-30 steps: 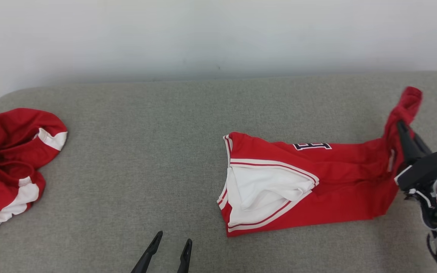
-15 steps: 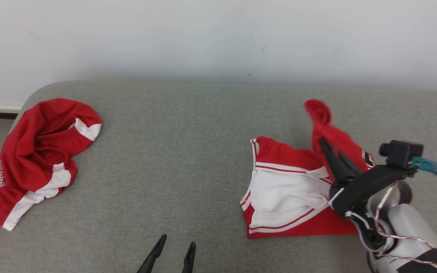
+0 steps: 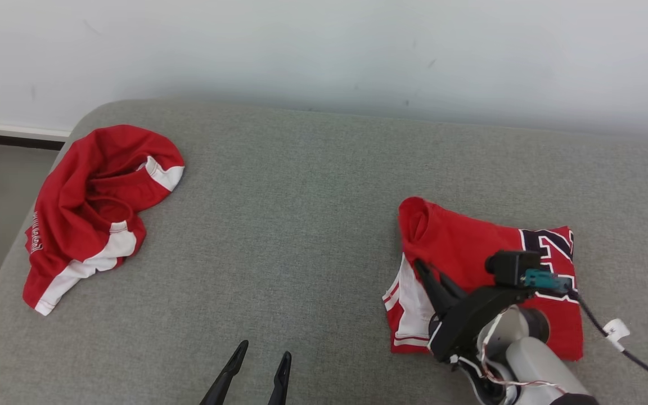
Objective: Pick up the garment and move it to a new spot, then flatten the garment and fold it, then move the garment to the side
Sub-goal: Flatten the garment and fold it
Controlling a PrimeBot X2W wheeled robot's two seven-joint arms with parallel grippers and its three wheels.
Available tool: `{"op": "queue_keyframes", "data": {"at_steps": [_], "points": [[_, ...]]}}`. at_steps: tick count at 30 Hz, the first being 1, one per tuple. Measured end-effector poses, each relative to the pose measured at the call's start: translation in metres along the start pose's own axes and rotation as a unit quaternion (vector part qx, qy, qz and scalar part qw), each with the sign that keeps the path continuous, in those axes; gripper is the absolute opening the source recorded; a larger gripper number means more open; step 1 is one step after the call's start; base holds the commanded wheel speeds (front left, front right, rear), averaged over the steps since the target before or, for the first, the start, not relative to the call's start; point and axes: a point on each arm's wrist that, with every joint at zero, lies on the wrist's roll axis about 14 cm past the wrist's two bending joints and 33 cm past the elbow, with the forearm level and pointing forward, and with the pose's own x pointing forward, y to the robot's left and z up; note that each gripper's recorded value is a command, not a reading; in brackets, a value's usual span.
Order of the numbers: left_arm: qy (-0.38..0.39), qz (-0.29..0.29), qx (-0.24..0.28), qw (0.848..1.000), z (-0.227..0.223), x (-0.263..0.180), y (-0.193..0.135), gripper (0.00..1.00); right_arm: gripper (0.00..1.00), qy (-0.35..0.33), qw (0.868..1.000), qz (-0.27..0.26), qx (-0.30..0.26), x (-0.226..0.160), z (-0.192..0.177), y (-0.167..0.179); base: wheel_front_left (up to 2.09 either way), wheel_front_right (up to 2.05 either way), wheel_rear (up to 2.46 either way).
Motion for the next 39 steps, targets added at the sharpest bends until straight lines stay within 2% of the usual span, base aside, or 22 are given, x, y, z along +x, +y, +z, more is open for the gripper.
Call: {"op": "queue_keyframes", "data": {"at_steps": [3,4,5,11,16,23,28,35,39], "points": [[0.0,0.003,0.0,1.0,0.0,-0.001,0.002,1.0,0.0,0.008,1.0,0.0,0.002,0.003,-0.009,0.002,0.0,0.0,0.0],[0.0,0.004,0.0,1.0,0.0,-0.001,0.002,1.0,0.31,0.011,1.0,0.0,0.006,0.004,-0.012,0.004,0.0,0.0,0.0],[0.0,0.005,0.0,1.0,0.0,-0.002,0.002,1.0,1.0,0.013,1.0,0.0,0.008,0.005,-0.014,0.005,0.0,0.0,0.0],[-0.002,0.011,0.002,1.0,0.002,-0.002,0.005,1.0,1.0,-0.015,1.0,0.011,0.024,0.008,-0.008,0.015,0.0,0.0,0.0],[-0.008,0.013,0.002,1.0,0.005,-0.002,0.005,1.0,1.0,-0.075,0.997,0.015,0.012,0.002,0.02,0.016,0.0,0.0,0.0],[-0.014,0.016,-0.001,1.0,0.009,-0.004,0.005,1.0,1.0,-0.139,0.989,-0.02,-0.035,-0.025,0.052,-0.015,0.0,0.0,0.0],[-0.025,0.016,-0.003,1.0,0.015,-0.003,0.005,1.0,1.0,-0.158,0.982,-0.06,-0.086,-0.055,0.061,-0.045,0.0,0.0,0.0],[-0.036,0.021,-0.005,0.999,0.021,-0.002,0.009,1.0,1.0,-0.161,0.971,-0.097,-0.149,-0.092,0.061,-0.063,0.0,0.0,0.0],[-0.045,0.025,-0.006,0.999,0.027,-0.003,0.013,1.0,1.0,-0.181,0.961,-0.112,-0.174,-0.117,0.064,-0.061,0.0,0.0,0.0]]}}
